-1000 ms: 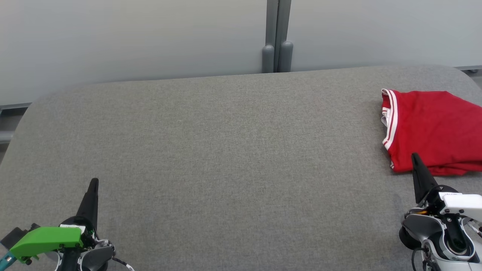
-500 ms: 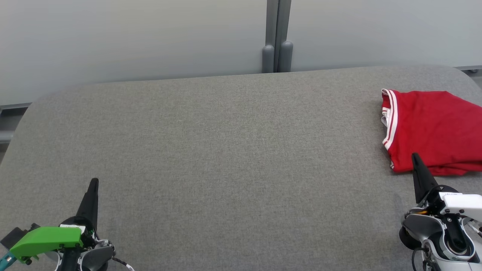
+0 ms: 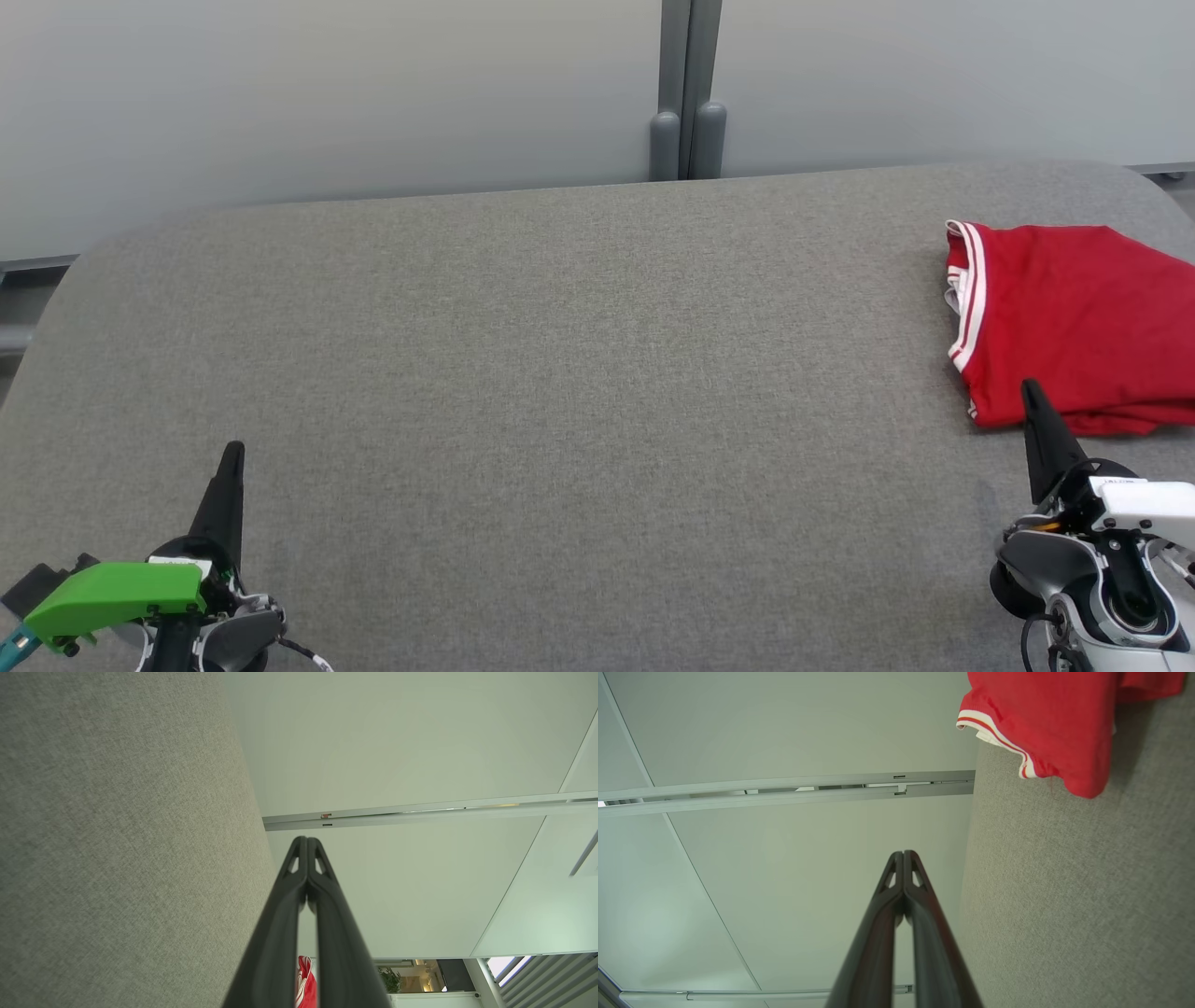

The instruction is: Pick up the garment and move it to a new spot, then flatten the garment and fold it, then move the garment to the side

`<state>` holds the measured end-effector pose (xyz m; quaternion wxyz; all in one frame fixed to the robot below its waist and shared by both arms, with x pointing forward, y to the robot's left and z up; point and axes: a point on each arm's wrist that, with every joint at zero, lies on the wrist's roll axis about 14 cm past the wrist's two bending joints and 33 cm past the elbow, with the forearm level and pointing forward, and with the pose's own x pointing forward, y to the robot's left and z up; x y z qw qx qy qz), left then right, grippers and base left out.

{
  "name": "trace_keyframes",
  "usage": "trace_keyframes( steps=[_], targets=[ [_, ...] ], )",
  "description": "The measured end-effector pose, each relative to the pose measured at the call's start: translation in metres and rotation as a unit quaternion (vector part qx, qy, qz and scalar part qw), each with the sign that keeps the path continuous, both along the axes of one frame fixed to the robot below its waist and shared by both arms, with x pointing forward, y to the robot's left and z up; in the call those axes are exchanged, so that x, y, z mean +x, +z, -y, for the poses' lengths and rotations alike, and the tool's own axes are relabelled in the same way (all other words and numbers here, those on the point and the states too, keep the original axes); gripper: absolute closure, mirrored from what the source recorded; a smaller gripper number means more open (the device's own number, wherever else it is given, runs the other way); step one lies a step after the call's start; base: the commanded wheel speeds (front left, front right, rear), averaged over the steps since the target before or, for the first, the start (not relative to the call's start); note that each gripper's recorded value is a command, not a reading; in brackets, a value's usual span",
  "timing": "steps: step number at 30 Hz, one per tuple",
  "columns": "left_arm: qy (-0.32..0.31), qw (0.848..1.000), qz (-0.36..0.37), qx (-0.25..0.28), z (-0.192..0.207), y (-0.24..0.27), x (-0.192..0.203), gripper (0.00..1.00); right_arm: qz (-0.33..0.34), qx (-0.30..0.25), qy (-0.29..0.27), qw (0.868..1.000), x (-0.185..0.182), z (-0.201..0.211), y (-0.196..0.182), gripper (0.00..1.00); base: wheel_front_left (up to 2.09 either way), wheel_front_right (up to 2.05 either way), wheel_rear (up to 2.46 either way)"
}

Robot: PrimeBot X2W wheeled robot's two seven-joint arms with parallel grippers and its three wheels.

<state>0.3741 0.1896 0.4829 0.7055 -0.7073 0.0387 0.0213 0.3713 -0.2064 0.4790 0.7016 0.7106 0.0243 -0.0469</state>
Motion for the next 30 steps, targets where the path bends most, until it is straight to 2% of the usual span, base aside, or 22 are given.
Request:
trace_keyframes(
  steps=[30],
  targets=[
    [0.000,1.000,0.000,0.000,0.0000,0.0001,0.0000,1.00,0.004,0.000,0.001,1.000,0.0001,0.0002,0.0012,1.00,0.00,0.00,0.00]
  ],
)
